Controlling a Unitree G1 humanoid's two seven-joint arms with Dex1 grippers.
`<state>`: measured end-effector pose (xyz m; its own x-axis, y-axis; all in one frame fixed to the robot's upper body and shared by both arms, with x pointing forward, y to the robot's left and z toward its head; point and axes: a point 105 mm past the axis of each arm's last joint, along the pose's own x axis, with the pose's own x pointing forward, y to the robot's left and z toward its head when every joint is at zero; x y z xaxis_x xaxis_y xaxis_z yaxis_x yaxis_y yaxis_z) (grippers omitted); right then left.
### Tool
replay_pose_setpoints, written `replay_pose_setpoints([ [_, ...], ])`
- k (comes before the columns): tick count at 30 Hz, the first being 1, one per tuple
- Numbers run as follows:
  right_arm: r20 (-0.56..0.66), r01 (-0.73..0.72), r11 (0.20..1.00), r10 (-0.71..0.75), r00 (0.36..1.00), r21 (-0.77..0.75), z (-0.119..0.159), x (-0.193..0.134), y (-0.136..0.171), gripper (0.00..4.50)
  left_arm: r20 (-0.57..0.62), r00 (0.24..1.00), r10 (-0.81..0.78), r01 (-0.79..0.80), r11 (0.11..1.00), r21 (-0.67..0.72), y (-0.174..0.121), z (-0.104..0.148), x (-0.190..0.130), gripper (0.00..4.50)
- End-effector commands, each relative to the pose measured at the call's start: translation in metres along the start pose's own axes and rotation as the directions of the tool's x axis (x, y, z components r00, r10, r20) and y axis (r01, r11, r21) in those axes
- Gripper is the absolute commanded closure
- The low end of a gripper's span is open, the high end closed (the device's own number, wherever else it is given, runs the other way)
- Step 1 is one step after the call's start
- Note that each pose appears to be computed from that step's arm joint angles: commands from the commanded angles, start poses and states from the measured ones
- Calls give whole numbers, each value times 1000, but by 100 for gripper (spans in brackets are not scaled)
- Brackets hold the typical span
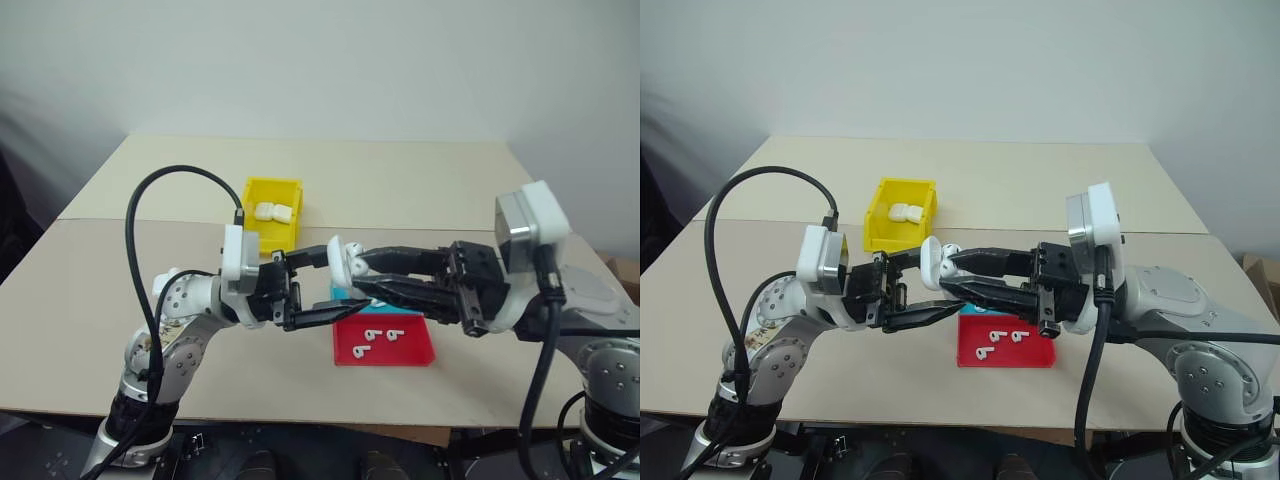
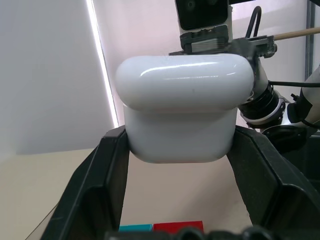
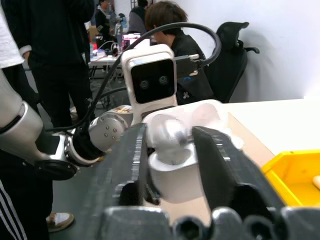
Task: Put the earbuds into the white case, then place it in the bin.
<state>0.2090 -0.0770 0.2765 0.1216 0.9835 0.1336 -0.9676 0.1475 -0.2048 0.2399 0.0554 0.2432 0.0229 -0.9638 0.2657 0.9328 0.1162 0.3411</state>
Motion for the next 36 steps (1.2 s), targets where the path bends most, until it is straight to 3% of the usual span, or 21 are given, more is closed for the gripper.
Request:
replay_pose_setpoints([
  [1, -9, 10, 999, -11, 1000, -53, 1, 0, 0, 227, 32, 999, -26, 25, 998, 49, -5, 12, 3, 175],
  [11, 28, 46, 990, -42, 999, -131, 16, -18, -6, 227, 12, 1000, -24, 24, 999, 43, -5, 5, -1, 175],
  [17, -67, 4, 987, -15, 998, -158, 37, -25, -18, 227, -29, 999, -32, 33, 999, 20, -1, -6, 1, 175],
  [20, -140, -39, 986, 16, 990, -165, 51, -17, -29, 284, -56, 997, -49, 50, 999, 14, 4, -13, 5, 175],
  [25, -272, -130, 976, 80, 959, -173, 54, 0, -37, 449, -92, 994, -54, 58, 998, 37, 13, -22, 14, 175],
  [36, -472, -260, 932, 116, 874, -254, 32, 26, -46, 449, -144, 989, -34, 49, 994, 95, 23, -32, 23, 175],
])
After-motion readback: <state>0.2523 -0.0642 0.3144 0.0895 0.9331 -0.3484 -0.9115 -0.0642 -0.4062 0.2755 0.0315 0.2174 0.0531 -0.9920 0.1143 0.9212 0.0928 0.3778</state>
